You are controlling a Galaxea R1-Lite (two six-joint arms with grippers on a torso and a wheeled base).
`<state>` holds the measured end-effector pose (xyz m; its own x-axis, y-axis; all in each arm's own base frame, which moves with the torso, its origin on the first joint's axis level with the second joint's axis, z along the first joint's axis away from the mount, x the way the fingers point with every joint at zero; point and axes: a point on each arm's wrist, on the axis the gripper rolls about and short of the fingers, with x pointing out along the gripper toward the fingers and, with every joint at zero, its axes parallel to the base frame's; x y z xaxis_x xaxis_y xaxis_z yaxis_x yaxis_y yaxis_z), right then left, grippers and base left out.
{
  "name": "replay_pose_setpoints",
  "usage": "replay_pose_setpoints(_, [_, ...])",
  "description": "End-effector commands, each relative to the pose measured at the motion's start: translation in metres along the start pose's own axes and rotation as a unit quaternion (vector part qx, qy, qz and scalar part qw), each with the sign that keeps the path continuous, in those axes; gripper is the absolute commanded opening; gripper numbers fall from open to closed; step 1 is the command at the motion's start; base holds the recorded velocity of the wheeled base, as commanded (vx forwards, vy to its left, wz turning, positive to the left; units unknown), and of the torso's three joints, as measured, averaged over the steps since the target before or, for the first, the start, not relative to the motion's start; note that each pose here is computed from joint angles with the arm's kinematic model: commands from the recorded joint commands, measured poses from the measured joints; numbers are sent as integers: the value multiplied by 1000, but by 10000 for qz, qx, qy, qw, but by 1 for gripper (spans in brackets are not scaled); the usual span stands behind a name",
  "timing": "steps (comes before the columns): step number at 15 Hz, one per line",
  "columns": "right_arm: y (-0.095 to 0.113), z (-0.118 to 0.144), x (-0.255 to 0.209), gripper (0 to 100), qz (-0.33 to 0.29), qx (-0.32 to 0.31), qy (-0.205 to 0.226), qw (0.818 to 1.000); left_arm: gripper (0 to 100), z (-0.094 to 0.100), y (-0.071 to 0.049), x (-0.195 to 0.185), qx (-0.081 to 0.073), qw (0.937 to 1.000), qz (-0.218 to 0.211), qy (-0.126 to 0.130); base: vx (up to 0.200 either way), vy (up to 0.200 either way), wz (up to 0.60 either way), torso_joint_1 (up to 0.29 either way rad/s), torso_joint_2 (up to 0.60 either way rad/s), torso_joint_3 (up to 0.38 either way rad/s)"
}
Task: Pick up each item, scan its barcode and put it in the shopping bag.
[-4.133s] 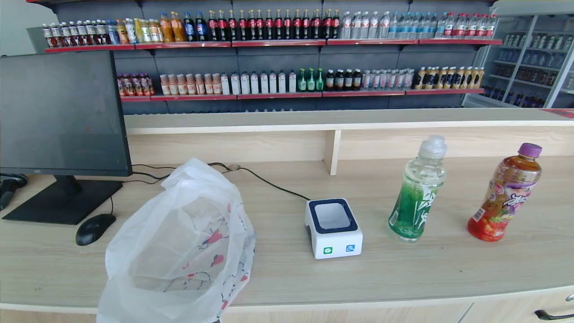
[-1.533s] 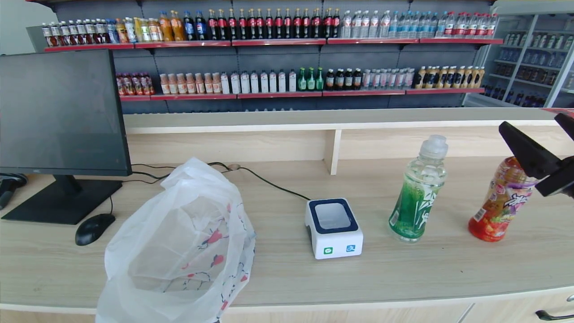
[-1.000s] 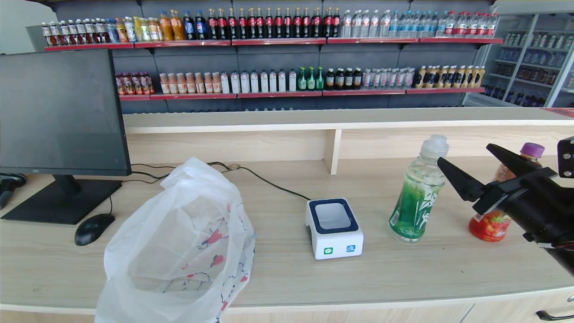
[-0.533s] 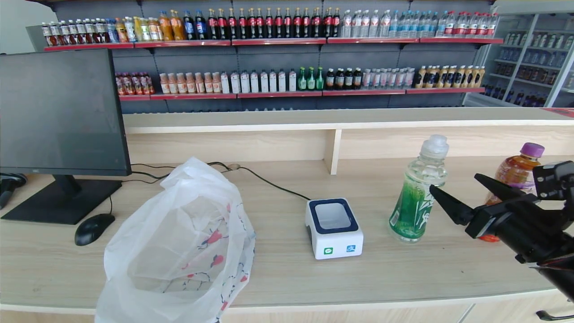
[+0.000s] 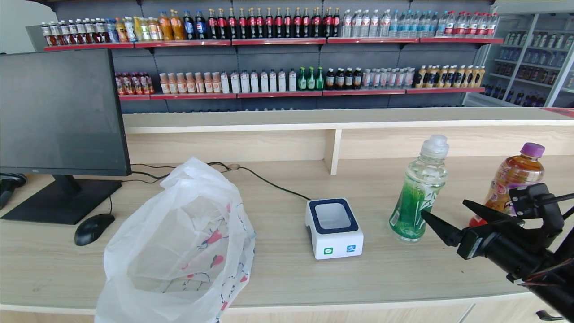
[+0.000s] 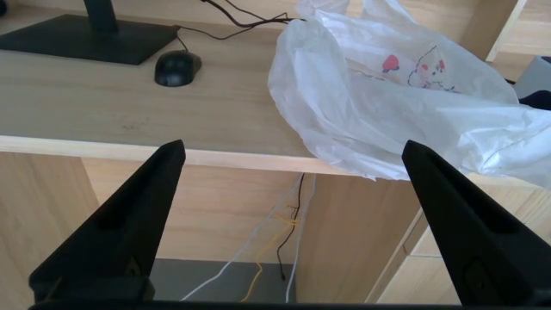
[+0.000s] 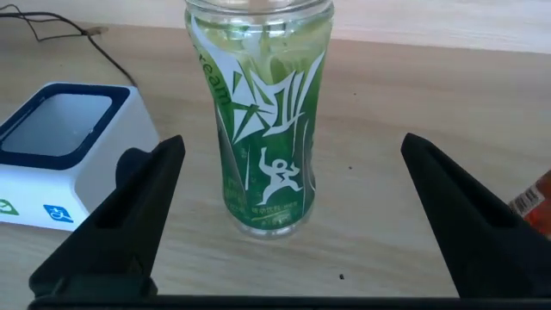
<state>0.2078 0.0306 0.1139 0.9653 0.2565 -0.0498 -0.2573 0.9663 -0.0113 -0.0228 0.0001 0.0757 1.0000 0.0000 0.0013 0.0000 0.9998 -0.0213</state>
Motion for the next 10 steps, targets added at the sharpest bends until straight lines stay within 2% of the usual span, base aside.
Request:
replay_pose_setpoints(1, [1,-3,-2,100,7,22,86,10000,100,0,0,0,-1,10000,0,-1,0,0,0,0,0,0])
replay_pose_setpoints(5, [1,-11,1,100,14,215,284,9994,100,0,0,0,-1,10000,0,-1,0,0,0,0,0,0])
replay_pose_setpoints(8, [18,-13,2,100,319,174,341,9988,100,0,0,0,-1,10000,0,-1,0,0,0,0,0,0])
replay_pose_setpoints(10, [19,-12,3,100,-104,198,325,9992,100,0,0,0,-1,10000,0,-1,0,0,0,0,0,0])
